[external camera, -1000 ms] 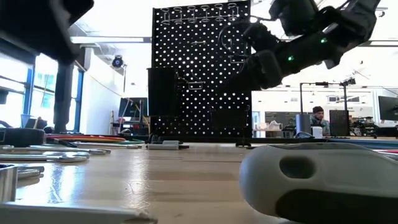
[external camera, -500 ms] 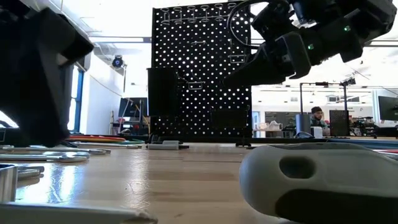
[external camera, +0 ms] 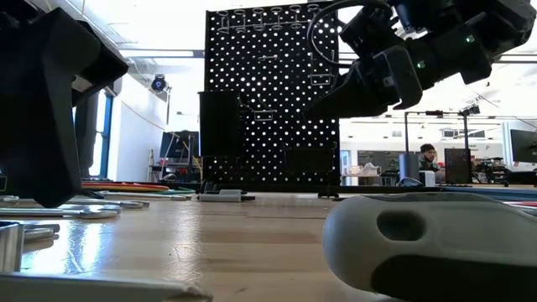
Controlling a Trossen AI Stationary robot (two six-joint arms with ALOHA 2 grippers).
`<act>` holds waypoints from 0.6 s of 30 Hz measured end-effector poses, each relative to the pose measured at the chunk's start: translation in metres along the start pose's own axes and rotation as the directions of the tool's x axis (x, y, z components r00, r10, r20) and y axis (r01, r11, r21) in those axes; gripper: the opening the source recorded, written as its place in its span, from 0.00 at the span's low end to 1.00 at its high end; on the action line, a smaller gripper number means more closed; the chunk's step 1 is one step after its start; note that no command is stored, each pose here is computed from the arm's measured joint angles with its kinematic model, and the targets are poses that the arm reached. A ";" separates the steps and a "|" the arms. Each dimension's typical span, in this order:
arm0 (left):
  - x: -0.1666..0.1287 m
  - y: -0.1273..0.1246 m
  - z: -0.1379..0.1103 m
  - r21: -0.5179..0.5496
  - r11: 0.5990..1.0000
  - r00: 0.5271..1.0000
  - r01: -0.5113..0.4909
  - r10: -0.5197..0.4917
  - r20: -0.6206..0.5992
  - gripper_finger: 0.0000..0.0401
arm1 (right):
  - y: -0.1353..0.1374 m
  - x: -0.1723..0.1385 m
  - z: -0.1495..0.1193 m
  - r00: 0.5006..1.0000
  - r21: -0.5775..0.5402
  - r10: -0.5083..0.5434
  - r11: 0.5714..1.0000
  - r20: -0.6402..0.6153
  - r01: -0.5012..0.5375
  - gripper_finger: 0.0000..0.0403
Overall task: Hang tools onto peg board
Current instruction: Put the socket into the small black bin on the black pegboard
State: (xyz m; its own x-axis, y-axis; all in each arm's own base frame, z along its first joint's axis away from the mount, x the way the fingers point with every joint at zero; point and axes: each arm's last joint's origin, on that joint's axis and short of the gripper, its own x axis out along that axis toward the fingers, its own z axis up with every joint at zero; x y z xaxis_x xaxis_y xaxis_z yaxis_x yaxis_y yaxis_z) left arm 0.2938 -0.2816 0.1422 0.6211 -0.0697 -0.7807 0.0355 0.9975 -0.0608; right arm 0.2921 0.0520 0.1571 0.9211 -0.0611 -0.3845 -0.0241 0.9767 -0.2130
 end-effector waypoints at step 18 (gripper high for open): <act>0.018 0.008 -0.002 0.000 1.000 0.999 -0.030 0.030 -0.033 0.25 | 0.003 -0.001 -0.002 1.000 0.009 0.014 1.000 -0.024 -0.014 0.43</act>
State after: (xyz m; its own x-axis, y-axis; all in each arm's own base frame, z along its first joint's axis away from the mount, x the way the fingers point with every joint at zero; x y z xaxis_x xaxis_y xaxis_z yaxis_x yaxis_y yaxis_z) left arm 0.3036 -0.2746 0.1260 0.5956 -0.0396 -0.8023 0.0163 0.9992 -0.0372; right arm 0.2906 0.0549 0.1548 0.9110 -0.0525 -0.4090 -0.0331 0.9794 -0.1994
